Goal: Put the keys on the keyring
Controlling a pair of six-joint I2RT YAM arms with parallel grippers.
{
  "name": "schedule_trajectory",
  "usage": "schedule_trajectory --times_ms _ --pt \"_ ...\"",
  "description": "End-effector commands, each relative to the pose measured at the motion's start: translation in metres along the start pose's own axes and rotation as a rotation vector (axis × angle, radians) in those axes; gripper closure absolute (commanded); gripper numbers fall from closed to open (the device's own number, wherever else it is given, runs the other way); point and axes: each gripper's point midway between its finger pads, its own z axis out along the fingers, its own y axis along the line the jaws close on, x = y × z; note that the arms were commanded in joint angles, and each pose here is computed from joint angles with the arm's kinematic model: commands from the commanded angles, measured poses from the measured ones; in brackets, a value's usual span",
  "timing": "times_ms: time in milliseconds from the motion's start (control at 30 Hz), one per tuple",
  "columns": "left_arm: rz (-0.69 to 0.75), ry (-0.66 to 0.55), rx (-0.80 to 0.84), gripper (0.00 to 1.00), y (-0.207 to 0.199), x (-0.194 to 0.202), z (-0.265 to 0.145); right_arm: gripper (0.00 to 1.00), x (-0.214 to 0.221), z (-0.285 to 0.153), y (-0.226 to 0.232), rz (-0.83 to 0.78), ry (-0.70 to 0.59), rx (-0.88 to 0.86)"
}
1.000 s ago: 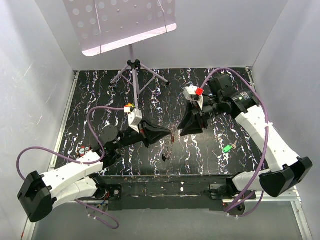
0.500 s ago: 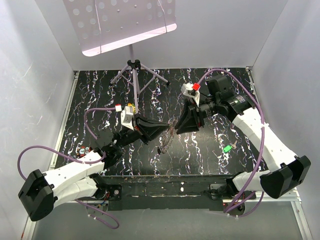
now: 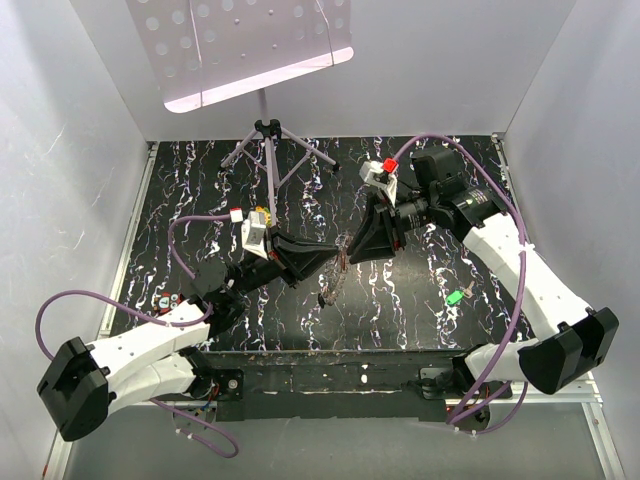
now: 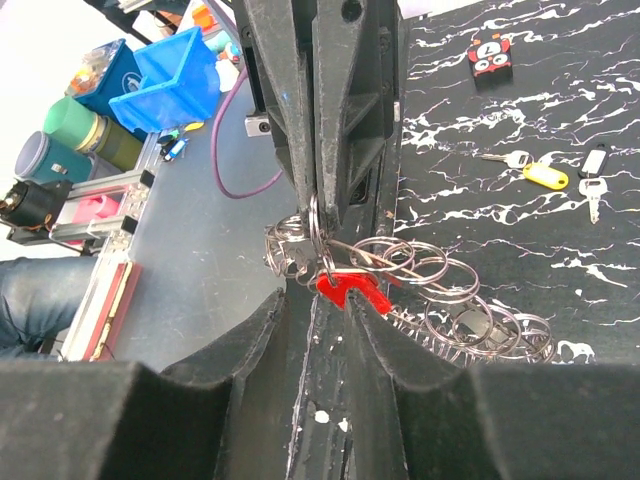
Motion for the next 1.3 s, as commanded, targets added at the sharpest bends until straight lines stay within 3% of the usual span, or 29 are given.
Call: schedule_trajectory --times_ms 0,433,633,1133,1267 --pt "0.021 -0.068 0.017 1.00 -0.005 -0.021 0.004 0.65 -0.019 -0.001 0.009 -0.048 -0.030 -0.029" --pt "0.014 -0.072 0.030 1.00 -0.006 -0.022 0.009 0.70 -0.023 0.001 0.003 -0.022 -0.036 -0.026" --pt "0.021 -0.080 0.033 1.00 -0.007 -0.024 0.010 0.99 -0.020 0.002 0.004 -0.017 -0.039 -0.038" --pt "0.037 -0.113 0.050 1.00 -0.012 -0.037 0.013 0.98 -0.009 0.008 0.005 0.033 -0.047 -0.072" --pt "0.040 -0.099 0.038 1.00 -0.010 -0.033 0.010 0.77 -0.010 0.006 0.008 -0.002 -0.042 -0.055"
